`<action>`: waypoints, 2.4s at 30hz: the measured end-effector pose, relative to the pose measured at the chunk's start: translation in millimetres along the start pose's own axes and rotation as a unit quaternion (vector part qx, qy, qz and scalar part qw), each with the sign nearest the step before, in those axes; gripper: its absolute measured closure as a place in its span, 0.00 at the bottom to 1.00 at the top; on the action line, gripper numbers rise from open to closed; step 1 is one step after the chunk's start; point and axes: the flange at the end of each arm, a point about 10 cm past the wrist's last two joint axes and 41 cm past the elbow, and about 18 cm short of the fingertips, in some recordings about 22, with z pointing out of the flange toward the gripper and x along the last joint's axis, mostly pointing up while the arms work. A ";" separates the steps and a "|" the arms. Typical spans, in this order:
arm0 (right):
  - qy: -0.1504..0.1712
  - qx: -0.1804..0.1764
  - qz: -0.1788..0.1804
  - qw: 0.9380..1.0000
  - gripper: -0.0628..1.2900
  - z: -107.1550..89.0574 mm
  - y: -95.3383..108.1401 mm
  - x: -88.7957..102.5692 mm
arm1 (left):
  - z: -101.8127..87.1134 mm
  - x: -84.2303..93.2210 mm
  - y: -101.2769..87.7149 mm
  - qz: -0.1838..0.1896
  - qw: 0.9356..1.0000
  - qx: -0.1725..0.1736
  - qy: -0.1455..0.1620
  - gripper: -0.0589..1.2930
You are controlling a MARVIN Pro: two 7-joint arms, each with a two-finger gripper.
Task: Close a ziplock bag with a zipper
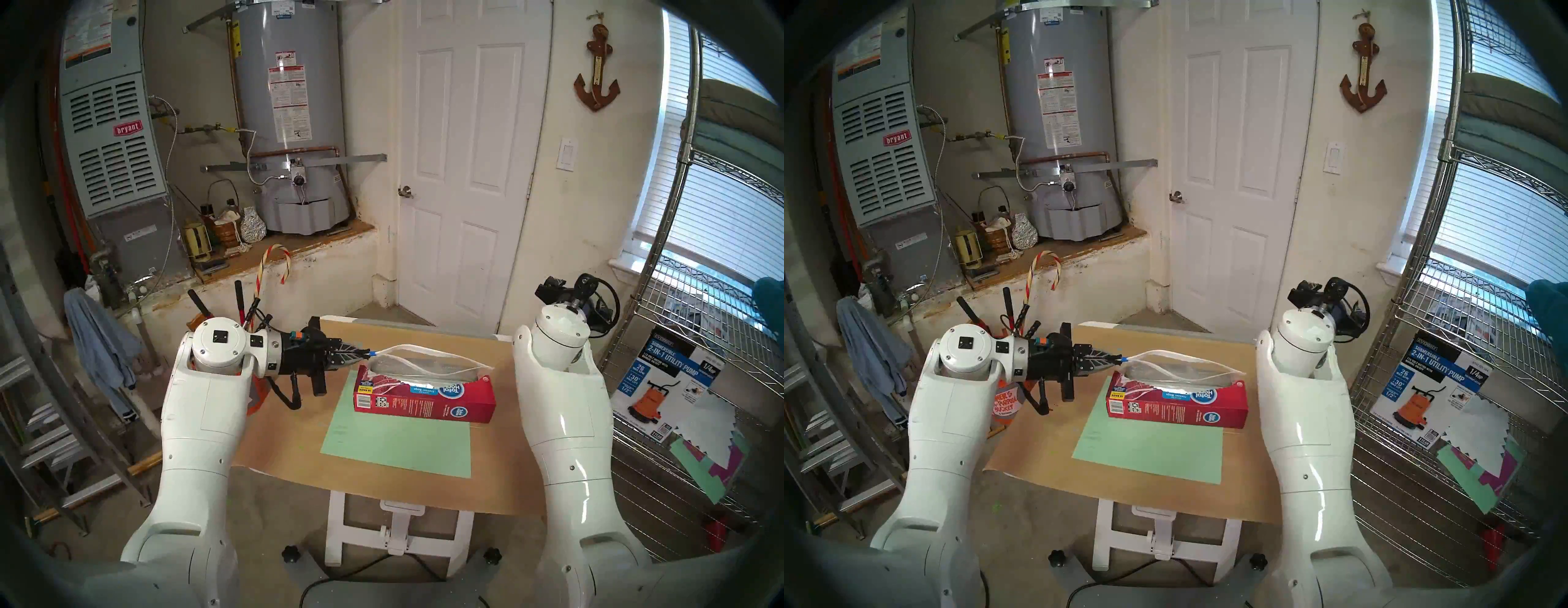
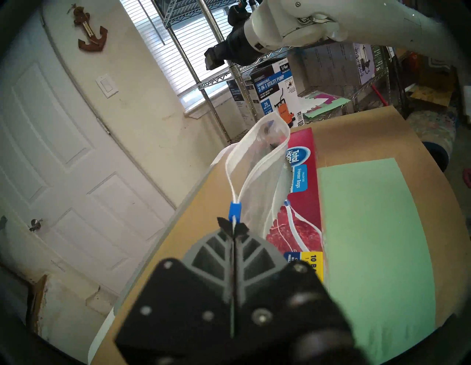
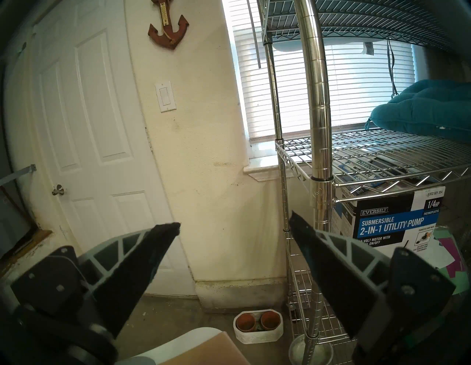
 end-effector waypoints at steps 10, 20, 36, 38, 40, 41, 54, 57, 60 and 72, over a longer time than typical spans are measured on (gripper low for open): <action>-0.001 0.009 -0.001 1.000 0.04 -0.5 -1.6 1.3 | -2.0 0.2 -3.9 0.004 1.000 0.012 -0.002 0.97; -0.012 0.155 -0.036 0.987 0.04 -29.2 -46.7 16.5 | -1.1 -0.9 -8.6 0.009 1.000 0.022 -0.002 0.97; -0.081 0.405 -0.163 0.896 0.04 -114.2 -128.3 -6.7 | 0.2 -2.6 -9.7 0.016 0.999 0.032 0.006 0.97; -0.094 0.425 -0.179 0.882 0.04 -119.0 -131.6 -9.3 | -0.5 -2.7 -9.6 0.017 0.999 0.033 0.007 0.97; -0.107 0.444 -0.198 0.867 0.04 -122.4 -133.5 -11.4 | -1.6 -2.9 -9.5 0.018 0.999 0.034 0.008 0.97; -0.115 0.458 -0.215 0.855 0.04 -124.4 -133.6 -12.0 | -2.8 -3.2 -9.4 0.019 0.999 0.036 0.009 0.97; -0.125 0.545 -0.292 0.776 0.04 -152.5 -127.6 -12.7 | -6.7 -5.2 -7.5 0.023 0.999 0.037 0.019 0.97; -0.124 0.555 -0.302 0.765 0.04 -157.0 -125.8 -13.0 | -6.7 -5.1 -7.4 0.024 0.999 0.037 0.021 0.97; -0.115 0.575 -0.309 0.749 0.04 -162.6 -123.5 -15.6 | -6.6 -5.4 -7.2 0.024 0.999 0.036 0.023 0.97; -0.079 0.657 -0.285 0.693 0.04 -157.2 -115.8 -9.8 | -6.8 -5.1 -8.0 0.022 0.999 0.037 0.029 0.97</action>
